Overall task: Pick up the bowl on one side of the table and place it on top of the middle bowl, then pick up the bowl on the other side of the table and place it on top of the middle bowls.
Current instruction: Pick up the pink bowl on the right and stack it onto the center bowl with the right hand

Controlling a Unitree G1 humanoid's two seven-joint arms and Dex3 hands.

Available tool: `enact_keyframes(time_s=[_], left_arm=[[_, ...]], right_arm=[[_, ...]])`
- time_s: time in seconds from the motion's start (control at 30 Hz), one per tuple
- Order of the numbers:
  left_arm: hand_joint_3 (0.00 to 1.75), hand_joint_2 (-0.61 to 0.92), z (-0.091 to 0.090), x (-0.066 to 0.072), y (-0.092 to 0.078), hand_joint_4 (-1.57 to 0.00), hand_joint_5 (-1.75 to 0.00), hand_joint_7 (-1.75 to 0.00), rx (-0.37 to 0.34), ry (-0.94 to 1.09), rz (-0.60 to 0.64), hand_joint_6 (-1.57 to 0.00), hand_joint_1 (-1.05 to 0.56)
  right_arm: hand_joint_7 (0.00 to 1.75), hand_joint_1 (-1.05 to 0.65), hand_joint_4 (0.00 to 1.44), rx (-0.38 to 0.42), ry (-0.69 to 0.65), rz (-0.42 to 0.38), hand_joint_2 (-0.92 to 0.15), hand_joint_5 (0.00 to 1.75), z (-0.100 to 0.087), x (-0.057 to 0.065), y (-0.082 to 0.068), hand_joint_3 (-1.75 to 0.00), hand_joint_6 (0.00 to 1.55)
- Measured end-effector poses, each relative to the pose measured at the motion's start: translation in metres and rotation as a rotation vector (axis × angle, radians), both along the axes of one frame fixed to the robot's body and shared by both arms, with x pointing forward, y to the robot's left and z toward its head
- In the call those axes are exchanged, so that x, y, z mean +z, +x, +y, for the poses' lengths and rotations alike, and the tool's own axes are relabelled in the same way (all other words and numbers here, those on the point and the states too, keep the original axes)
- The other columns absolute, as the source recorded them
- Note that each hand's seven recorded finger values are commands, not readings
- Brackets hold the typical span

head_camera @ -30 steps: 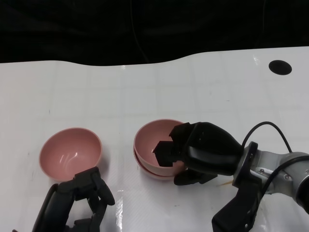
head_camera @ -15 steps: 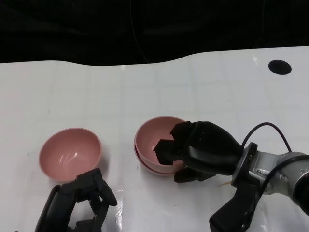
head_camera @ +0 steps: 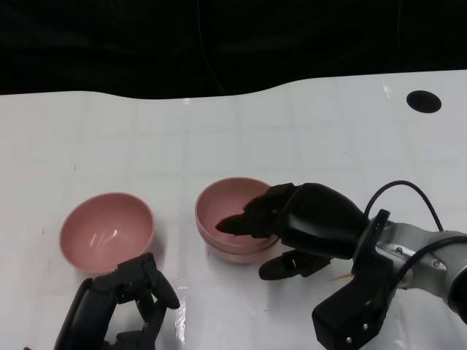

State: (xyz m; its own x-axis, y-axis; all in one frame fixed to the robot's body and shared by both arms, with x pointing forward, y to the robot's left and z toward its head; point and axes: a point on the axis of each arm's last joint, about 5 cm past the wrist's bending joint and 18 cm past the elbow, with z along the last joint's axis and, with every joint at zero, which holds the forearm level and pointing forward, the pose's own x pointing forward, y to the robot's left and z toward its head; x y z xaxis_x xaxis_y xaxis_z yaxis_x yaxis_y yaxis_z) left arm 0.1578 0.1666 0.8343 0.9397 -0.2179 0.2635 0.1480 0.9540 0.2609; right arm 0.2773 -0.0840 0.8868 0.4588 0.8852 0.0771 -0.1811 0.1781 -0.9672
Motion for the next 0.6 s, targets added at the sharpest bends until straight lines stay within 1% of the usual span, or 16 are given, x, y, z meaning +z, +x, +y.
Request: enact_keyframes(time_s=[0.2, 0.37, 0.5, 0.6], left_arm=[[1.26, 0.46, -0.0009, 0.0015, 0.0003, -0.84, -1.66, -1.49, 0.003, -0.004, -0.001, -0.74, -0.07], [1.28, 0.46, -0.0009, 0.001, 0.0004, -0.82, -1.65, -1.47, 0.003, -0.003, 0.002, -0.74, -0.07], [1.24, 0.47, -0.0008, 0.0005, 0.0003, -0.83, -1.65, -1.44, 0.002, -0.001, 0.004, -0.76, -0.07], [1.2, 0.5, -0.0007, 0.0004, 0.0004, -0.82, -1.66, -1.42, 0.001, 0.001, 0.005, -0.77, -0.06]], right_arm=[[0.0, -0.94, 0.16, -0.009, 0.007, 0.035, -0.92, 0.0, -0.0012, -0.0027, -0.0034, -0.66, 0.18], [0.0, -0.95, 0.09, -0.022, 0.0, 0.044, -0.92, 0.0, -0.0034, -0.0026, -0.0028, -0.69, 0.13], [0.01, -0.96, 0.09, -0.037, -0.005, 0.052, -0.92, 0.01, -0.0069, -0.0028, -0.0022, -0.72, 0.13], [0.02, -0.94, 0.13, -0.047, -0.007, 0.052, -0.92, 0.02, -0.0099, -0.0035, -0.0026, -0.73, 0.16]])
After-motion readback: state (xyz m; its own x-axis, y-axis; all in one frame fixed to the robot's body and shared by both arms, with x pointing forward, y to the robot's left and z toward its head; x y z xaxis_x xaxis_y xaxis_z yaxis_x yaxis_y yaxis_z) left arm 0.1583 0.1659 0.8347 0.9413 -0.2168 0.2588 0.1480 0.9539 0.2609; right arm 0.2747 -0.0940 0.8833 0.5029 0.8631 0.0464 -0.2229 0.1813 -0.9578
